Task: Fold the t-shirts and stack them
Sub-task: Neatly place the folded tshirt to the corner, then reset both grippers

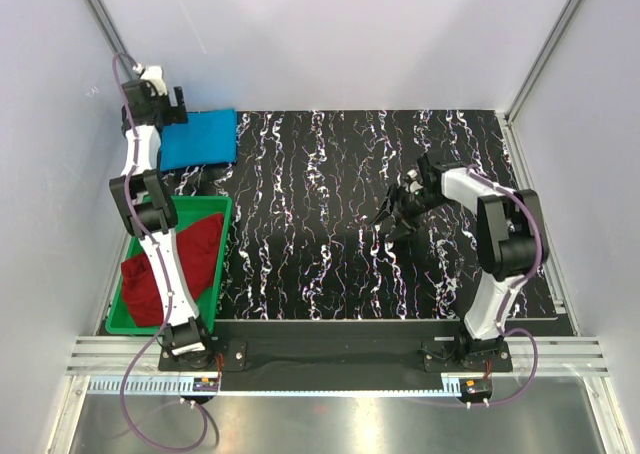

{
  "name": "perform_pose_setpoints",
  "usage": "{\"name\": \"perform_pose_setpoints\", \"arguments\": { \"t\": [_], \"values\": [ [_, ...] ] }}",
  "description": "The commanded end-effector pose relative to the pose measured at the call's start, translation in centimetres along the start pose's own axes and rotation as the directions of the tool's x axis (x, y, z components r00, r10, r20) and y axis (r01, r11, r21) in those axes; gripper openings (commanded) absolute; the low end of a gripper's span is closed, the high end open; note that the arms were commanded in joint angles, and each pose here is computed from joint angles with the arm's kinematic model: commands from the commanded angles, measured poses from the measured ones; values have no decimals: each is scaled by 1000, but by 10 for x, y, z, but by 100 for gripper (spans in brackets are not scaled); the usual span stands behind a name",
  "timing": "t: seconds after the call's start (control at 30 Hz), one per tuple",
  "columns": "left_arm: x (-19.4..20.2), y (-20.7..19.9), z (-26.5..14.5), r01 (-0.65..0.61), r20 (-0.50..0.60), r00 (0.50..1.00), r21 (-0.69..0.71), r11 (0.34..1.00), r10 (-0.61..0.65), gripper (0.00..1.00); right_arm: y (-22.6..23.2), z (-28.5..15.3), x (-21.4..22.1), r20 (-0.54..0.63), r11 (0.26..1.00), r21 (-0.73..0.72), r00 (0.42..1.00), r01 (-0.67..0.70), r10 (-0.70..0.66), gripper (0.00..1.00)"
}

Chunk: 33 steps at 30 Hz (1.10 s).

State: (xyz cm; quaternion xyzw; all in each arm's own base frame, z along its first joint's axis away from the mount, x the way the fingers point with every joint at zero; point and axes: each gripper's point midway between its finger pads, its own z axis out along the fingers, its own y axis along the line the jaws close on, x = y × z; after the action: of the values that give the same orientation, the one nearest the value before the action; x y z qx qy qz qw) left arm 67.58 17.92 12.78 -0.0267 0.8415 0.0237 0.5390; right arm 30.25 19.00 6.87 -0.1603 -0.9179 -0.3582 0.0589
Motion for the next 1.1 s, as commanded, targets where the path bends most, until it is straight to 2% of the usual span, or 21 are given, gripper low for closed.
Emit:
{"name": "perform_pose_setpoints", "arguments": {
  "t": [0.0,0.03,0.1,0.17,0.27,0.3,0.33,0.47,0.5,0.57,0.6,0.67,0.73,0.77,0.8,0.83,0.9,0.93,0.97,1.0,1.07],
  "values": [
    [-102,-60,-67,-27,191,981,51,998,17,99,30,-30,17,96,990,-80,990,113,-105,70],
    [-125,-81,-93,-1,225,974,114,993,-25,99,24,-29,24,98,991,-77,990,107,-99,70],
    [-97,-126,-103,41,144,987,217,975,-73,99,32,-42,35,157,982,-112,978,155,-137,71],
    [-107,-157,-141,49,159,983,269,962,-94,99,20,-40,52,148,985,-126,984,118,-99,71],
    [-40,-219,-174,108,27,992,374,921,-127,99,14,-47,76,172,980,-151,979,131,-105,73],
    [-35,-248,-191,145,3,987,448,882,-163,99,10,-52,86,194,979,-149,975,139,-109,75],
    [-26,-259,-203,178,-21,981,470,865,-191,99,9,-55,91,205,979,-149,973,139,-106,99],
    [-1,-312,-286,312,-90,940,618,722,-330,99,1,-67,114,274,976,-164,957,143,-95,100],
    [4,-334,-311,366,-156,920,668,648,-359,99,-3,-68,122,298,970,-183,949,158,-98,100],
    [35,-352,-340,428,-244,897,689,585,-369,99,-6,-68,129,317,968,-219,947,121,-47,100],
    [30,-366,-376,442,-265,886,729,523,-380,99,-9,-68,136,334,959,-258,942,116,-24,100],
    [62,-381,-413,480,-333,867,755,446,-370,99,-18,-65,139,364,959,-274,931,79,27,100],
    [62,-381,-459,530,-386,825,780,333,-412,99,-26,-58,144,366,940,-339,925,25,108,100],
    [89,-380,-469,565,-431,803,769,298,-411,99,-27,-56,147,352,929,-369,927,6,134,100],
    [96,-378,-483,626,-497,751,744,233,-435,99,-31,-51,149,335,907,-421,924,-28,184,100],
    [89,-369,-511,599,-475,749,783,167,-462,99,-33,-49,151,329,897,-441,923,-39,202,100],
    [126,-360,-524,677,-566,677,729,98,-470,99,-38,-46,155,337,877,-478,915,-39,224,100],
    [122,-351,-546,638,-543,680,769,34,-492,99,-39,-47,156,336,869,-493,910,-52,245,100],
    [146,-347,-544,675,-580,647,738,17,-494,99,-41,-47,157,346,865,-500,905,-48,249,100],
    [149,-343,-551,712,-632,589,701,-48,-504,99,-44,-49,160,360,858,-512,898,-36,252,100],
    [159,-333,-565,683,-641,565,717,-142,-520,99,-45,-50,164,356,844,-534,894,-46,273,100]
  ]
}}
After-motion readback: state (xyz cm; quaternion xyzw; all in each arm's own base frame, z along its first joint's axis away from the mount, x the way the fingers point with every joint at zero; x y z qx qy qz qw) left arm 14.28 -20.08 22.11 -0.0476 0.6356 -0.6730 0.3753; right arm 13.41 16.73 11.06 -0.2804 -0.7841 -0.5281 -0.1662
